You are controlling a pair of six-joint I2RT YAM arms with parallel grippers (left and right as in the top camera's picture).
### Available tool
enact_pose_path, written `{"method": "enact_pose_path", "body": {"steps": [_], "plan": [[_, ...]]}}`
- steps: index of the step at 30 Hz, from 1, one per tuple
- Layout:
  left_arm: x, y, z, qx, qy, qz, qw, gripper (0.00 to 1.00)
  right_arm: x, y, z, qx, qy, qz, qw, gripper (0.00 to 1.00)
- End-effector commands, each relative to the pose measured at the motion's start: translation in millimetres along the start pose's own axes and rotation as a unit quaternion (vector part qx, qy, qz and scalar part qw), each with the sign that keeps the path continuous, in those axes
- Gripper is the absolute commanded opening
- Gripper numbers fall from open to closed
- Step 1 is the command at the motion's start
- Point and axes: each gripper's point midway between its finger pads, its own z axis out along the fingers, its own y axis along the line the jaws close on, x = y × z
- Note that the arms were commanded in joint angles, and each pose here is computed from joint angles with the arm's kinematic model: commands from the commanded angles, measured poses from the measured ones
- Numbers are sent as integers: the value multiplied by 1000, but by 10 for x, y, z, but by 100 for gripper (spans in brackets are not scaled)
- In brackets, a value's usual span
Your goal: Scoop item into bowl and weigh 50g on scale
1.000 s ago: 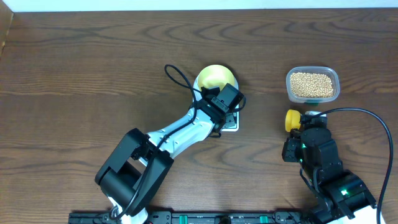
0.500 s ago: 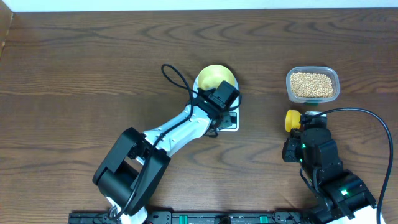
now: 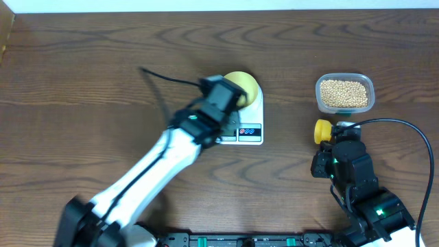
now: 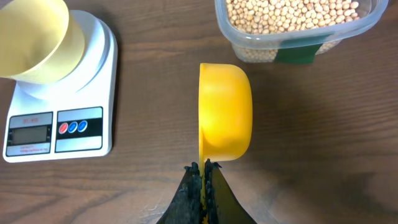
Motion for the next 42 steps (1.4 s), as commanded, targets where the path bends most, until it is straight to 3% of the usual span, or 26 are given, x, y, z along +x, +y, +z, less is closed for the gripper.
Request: {"method": "enact_pose_path", "body": {"steps": [1,6,10,14,20,27,35,42], "plan": [[-570,462,-354,-53,-106,-21,993,7,-110,0,-36,2,-19,0,1000,1],[-1079,1077,-588,-86,-173,-94,977,7,-257,61,-47,-11,-49,8,999,1],[-1198,1474,-602,-120,-181,-134,967,7,-438,83,-68,-12,-87,17,996,1],[-1199,1596,-538,-134,-174,-143,965,7,-589,12,-59,11,-119,47,992,1],[-756,1170,-133,-83,-66,-108,988,7,-615,-55,101,32,-112,63,991,1],[29,686,188,-101,38,-139,984,7,-513,-57,198,38,-86,55,994,1],[525,163,661,-84,74,-78,991,7,-424,-92,207,47,-68,36,996,1],[447,44,739,-61,57,-82,993,7,-384,-108,210,51,-60,34,996,1]]}}
